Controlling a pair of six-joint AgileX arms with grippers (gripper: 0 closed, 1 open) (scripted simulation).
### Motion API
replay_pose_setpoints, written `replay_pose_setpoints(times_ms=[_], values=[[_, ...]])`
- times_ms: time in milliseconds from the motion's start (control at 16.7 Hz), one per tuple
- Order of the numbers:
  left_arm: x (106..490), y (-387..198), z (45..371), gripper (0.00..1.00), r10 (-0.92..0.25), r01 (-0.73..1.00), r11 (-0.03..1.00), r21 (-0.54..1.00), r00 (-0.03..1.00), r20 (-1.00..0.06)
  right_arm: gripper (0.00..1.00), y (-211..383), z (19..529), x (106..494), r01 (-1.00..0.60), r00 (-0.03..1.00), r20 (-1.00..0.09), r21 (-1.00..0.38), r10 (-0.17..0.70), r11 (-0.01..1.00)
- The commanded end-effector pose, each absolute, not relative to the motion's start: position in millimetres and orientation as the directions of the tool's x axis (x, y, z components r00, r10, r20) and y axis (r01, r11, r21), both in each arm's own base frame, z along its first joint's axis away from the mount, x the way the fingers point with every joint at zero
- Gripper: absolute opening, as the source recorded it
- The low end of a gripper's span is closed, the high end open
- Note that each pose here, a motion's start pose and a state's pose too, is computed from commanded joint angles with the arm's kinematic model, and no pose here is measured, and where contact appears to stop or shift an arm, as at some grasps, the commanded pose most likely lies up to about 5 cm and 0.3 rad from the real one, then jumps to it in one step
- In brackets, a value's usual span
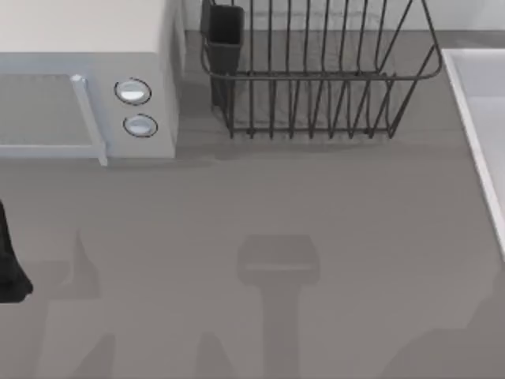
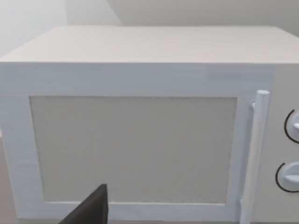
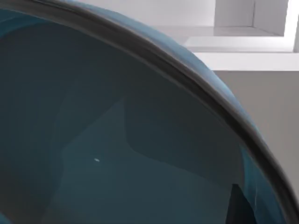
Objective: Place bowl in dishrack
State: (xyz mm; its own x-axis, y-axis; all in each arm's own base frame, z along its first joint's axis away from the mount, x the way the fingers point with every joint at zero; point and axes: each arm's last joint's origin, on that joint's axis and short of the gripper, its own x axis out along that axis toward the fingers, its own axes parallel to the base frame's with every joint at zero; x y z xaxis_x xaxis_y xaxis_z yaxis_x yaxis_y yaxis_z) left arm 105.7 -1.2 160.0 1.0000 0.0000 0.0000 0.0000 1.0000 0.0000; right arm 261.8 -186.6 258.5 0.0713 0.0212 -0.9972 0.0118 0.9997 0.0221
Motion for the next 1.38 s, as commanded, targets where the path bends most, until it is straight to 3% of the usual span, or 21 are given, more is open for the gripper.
replay_pose_setpoints(times_ms=[300,660,900,1020,1200,1380], values=[[106,-1,160,1.0,0.0,0.0,1.0,0.0,1.0,0.0,0.0,-174,326,249,0.009,0.097,-0.995,0.004,0.003,1.0],[106,-1,160,1.0,0.0,0.0,1.0,0.0,1.0,0.0,0.0,-173,331,248,0.01,0.101,-0.995,0.001,0.0,1.0],[106,-1,160,1.0,0.0,0.0,1.0,0.0,1.0,0.0,0.0,-153,332,271,-0.041,0.143,-0.983,-0.12,-0.113,0.992],[106,-1,160,1.0,0.0,0.0,1.0,0.0,1.0,0.0,0.0,-127,333,294,-0.086,0.21,-0.955,-0.233,-0.211,0.969],[106,-1,160,1.0,0.0,0.0,1.0,0.0,1.0,0.0,0.0,-60,337,331,-0.134,0.395,-0.855,-0.415,-0.336,0.9],[106,-1,160,1.0,0.0,0.0,1.0,0.0,1.0,0.0,0.0,38,347,348,-0.111,0.643,-0.681,-0.537,-0.352,0.836]])
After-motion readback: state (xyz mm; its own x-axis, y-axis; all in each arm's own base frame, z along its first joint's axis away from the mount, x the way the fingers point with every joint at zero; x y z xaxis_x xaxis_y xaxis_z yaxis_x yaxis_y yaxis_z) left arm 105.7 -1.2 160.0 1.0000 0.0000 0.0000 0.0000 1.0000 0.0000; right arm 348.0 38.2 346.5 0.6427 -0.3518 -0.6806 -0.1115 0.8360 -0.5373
